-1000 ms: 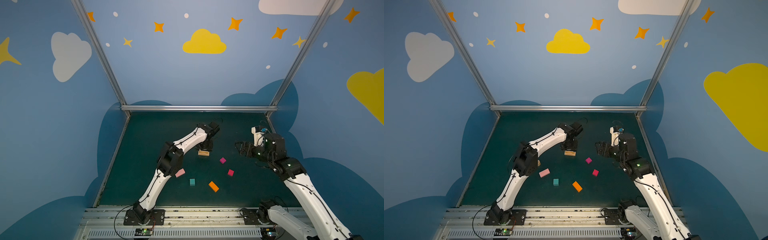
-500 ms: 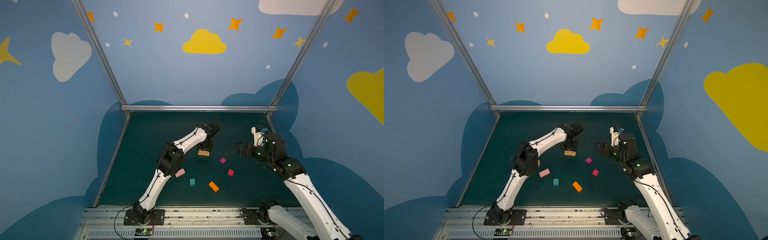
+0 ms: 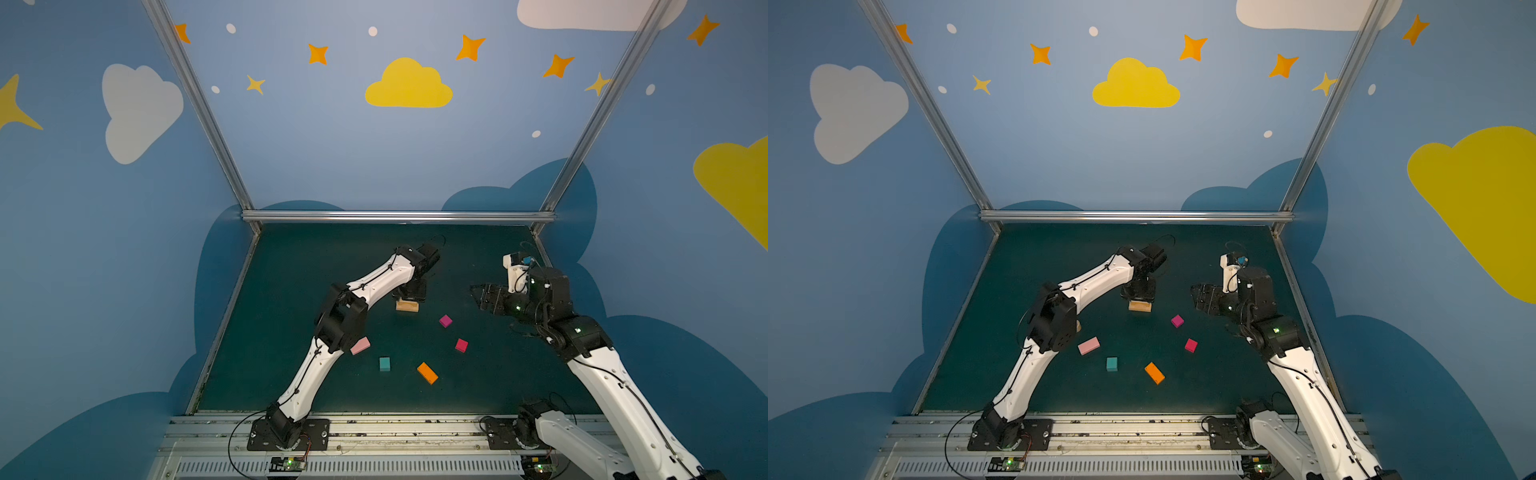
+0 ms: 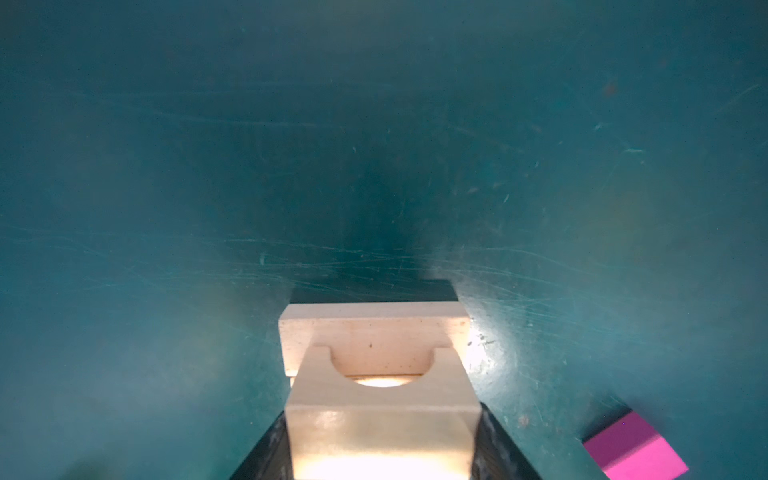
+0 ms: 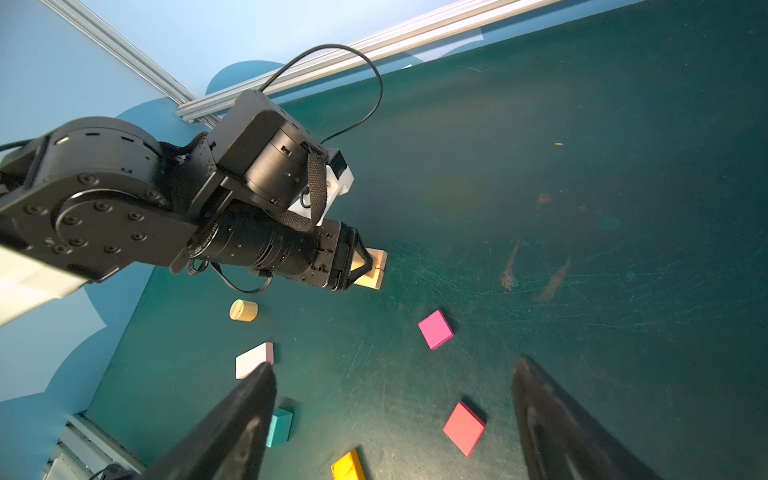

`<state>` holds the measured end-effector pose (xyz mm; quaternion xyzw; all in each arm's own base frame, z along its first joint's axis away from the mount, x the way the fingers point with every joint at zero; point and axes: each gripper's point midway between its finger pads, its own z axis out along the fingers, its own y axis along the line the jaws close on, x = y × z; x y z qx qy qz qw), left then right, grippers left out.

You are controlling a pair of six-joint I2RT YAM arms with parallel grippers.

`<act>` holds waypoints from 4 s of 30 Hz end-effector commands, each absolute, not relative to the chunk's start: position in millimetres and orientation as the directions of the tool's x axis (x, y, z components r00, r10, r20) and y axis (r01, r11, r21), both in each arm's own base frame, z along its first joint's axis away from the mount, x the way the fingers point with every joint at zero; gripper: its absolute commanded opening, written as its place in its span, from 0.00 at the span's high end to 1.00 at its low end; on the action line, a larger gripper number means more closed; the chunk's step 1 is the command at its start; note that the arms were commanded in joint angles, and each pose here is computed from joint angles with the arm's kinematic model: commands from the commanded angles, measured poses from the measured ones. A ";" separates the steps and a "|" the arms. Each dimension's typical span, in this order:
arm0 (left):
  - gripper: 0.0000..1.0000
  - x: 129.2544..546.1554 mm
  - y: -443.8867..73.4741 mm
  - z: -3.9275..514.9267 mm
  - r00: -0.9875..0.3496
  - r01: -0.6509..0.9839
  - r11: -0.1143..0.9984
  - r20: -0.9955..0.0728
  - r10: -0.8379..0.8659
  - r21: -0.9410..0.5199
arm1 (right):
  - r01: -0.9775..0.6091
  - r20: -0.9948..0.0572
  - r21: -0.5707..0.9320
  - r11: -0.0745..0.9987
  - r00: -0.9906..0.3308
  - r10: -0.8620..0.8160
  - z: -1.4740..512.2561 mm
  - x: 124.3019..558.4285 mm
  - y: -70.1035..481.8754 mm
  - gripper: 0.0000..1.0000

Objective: Build the wood block tower
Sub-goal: 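Open the left gripper to release the arch block and raise it, then draw the left gripper back while swinging the right gripper toward the orange block, then move the right gripper over the orange block nearest the robot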

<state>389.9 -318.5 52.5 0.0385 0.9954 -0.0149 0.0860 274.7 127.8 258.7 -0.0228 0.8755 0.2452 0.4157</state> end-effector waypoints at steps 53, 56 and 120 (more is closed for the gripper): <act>0.03 391.0 -303.1 266.3 -0.838 0.159 0.957 -0.546 0.002 -0.241 | -0.264 -0.716 0.462 0.847 -0.675 0.180 263.3 268.6 135.9 0.13; 0.03 381.9 -287.2 281.0 -0.807 0.151 0.958 -0.591 -0.023 -0.243 | -0.259 -0.703 0.479 0.839 -0.686 0.189 261.7 265.8 137.7 0.13; 0.03 311.9 -104.3 208.7 -0.734 -0.157 0.960 -0.623 -0.270 -0.231 | 0.084 -0.356 0.297 0.951 -0.914 0.192 136.5 264.7 212.7 0.33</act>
